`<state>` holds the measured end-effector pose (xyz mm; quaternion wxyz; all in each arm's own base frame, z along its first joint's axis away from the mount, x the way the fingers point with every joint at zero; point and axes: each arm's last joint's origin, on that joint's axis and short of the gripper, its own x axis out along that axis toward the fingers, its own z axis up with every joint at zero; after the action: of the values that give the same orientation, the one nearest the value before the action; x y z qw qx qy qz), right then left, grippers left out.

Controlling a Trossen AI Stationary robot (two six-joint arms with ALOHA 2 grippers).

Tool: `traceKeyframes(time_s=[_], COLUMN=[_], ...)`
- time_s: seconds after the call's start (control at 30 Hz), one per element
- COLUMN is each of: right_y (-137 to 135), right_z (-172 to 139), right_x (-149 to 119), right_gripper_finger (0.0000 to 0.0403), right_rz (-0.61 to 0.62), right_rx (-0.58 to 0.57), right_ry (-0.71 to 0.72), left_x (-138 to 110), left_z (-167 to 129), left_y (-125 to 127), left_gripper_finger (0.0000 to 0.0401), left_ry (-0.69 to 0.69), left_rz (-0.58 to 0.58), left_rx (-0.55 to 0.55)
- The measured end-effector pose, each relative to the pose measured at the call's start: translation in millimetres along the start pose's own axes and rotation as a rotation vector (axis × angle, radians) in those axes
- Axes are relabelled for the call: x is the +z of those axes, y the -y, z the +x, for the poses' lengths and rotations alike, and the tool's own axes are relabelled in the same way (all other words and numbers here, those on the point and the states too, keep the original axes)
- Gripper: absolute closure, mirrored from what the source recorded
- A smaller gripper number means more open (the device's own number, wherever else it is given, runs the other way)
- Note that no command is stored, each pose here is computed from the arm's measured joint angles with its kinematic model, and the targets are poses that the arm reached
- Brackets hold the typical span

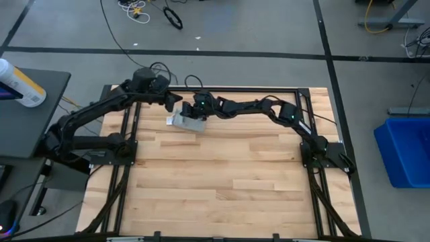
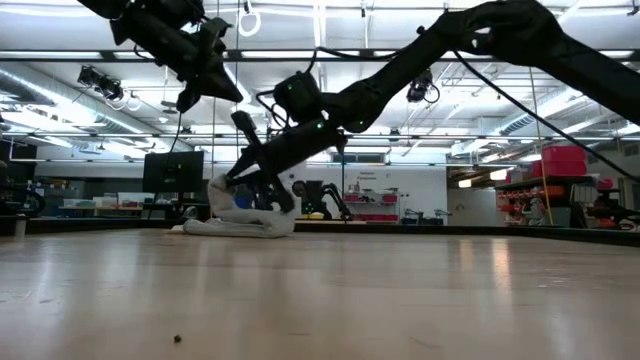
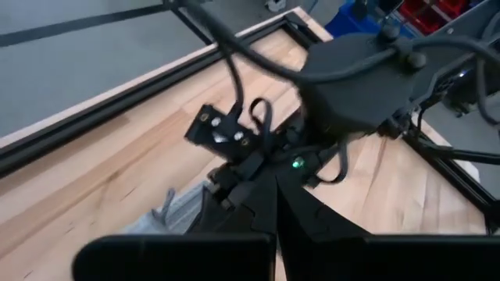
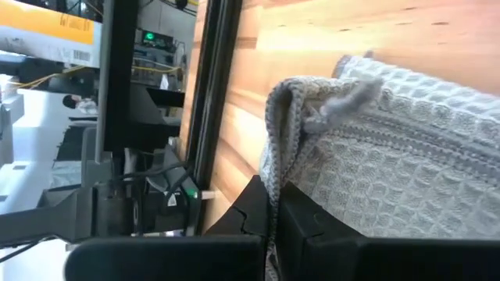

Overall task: Fold microfiber towels
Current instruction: Fold the gray towel

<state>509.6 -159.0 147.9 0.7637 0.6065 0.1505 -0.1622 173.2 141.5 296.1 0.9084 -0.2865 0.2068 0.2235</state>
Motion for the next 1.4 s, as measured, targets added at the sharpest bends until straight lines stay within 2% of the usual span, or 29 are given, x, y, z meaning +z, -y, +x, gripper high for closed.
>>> traceKeyframes(time_s=[0.23,0.47,0.73,0.97,1.07,1.3,1.4], right_y=[3.2,14.5,18.9,18.8,15.0,12.4,12.5], right_z=[1.4,0.5,-0.5,-0.4,0.2,0.3,0.2], right_x=[3.5,2.2,1.7,1.7,3.2,6.2,6.6], right_gripper_finger=[0.0397,0.0397,0.0397,0.0392,0.0351,0.0206,0.0174], right_rz=[0.025,0.068,0.110,0.088,0.069,0.062,0.062], right_rx=[-0.018,-0.131,-0.175,-0.172,-0.133,-0.108,-0.108], right_ry=[-0.002,-0.014,-0.023,-0.029,-0.015,0.023,0.024], left_x=[-0.7,0.0,0.0,0.2,0.0,-1.0,-1.0], left_z=[-4.9,-9.1,-12.7,-13.5,-13.6,-13.7,-13.7], left_y=[1.5,3.4,4.9,5.7,5.7,5.5,5.5], left_gripper_finger=[0.0401,0.0401,0.0401,0.0401,0.0401,0.0401,0.0401], left_ry=[0.005,0.020,0.028,0.028,0.025,0.015,0.015], left_rz=[-0.007,-0.013,-0.029,-0.030,-0.031,-0.035,-0.034], left_rx=[0.001,-0.008,-0.015,-0.032,-0.034,-0.034,-0.035])
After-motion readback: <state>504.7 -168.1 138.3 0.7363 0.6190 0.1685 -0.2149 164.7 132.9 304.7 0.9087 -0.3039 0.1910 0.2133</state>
